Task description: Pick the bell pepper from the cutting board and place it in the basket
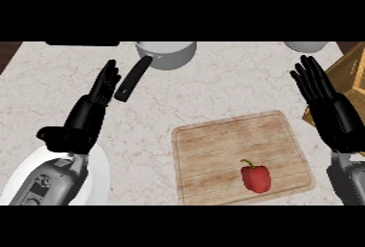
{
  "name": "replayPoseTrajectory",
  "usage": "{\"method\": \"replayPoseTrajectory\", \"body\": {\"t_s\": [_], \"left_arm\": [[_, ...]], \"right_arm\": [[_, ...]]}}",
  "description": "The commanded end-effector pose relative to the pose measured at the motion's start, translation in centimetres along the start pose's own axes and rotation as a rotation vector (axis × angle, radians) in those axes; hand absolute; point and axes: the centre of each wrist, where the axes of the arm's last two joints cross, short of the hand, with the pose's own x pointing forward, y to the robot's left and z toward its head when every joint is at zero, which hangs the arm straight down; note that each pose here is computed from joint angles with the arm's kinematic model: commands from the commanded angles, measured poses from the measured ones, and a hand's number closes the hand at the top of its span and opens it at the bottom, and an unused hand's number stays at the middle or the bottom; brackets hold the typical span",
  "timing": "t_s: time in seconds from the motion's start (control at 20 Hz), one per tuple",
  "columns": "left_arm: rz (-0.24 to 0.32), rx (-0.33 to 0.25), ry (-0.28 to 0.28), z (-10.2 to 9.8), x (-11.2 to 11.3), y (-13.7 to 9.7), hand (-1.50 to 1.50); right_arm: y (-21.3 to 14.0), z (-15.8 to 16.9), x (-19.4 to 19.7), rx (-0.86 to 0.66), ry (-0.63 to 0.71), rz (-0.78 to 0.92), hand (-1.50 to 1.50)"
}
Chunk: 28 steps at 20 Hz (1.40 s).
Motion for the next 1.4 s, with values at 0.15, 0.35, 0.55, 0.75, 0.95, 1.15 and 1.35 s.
{"method": "replayPoseTrajectory", "body": {"t_s": [0.15,0.35,0.55,0.75,0.95,1.15,1.35], "left_arm": [[-0.081,-0.044,0.034,1.4,-1.5,3.5,0.0],[-0.068,-0.093,0.09,1.8,-2.1,4.2,0.0],[-0.077,-0.092,0.095,3.0,-3.4,4.4,0.0],[-0.075,-0.082,0.092,4.1,-3.6,5.1,0.0],[-0.099,-0.05,0.122,4.1,-4.2,5.9,0.0],[-0.093,-0.04,0.12,4.1,-3.9,6.5,0.0],[-0.091,-0.027,0.132,3.8,-3.9,7.3,0.0]], "right_arm": [[-0.9,1.1,0.7,0.138,0.035,0.197,1.5],[5.8,2.6,2.7,0.499,-0.232,0.253,1.5],[12.0,7.2,0.3,0.404,-0.237,0.352,-1.5],[14.7,8.4,-0.8,0.226,-0.2,0.559,-1.5],[12.1,8.3,2.5,0.081,-0.188,0.827,-1.5],[11.1,7.4,5.9,-0.01,-0.143,1.075,-1.5],[10.2,8.5,7.6,0.156,0.063,1.329,-1.5]]}}
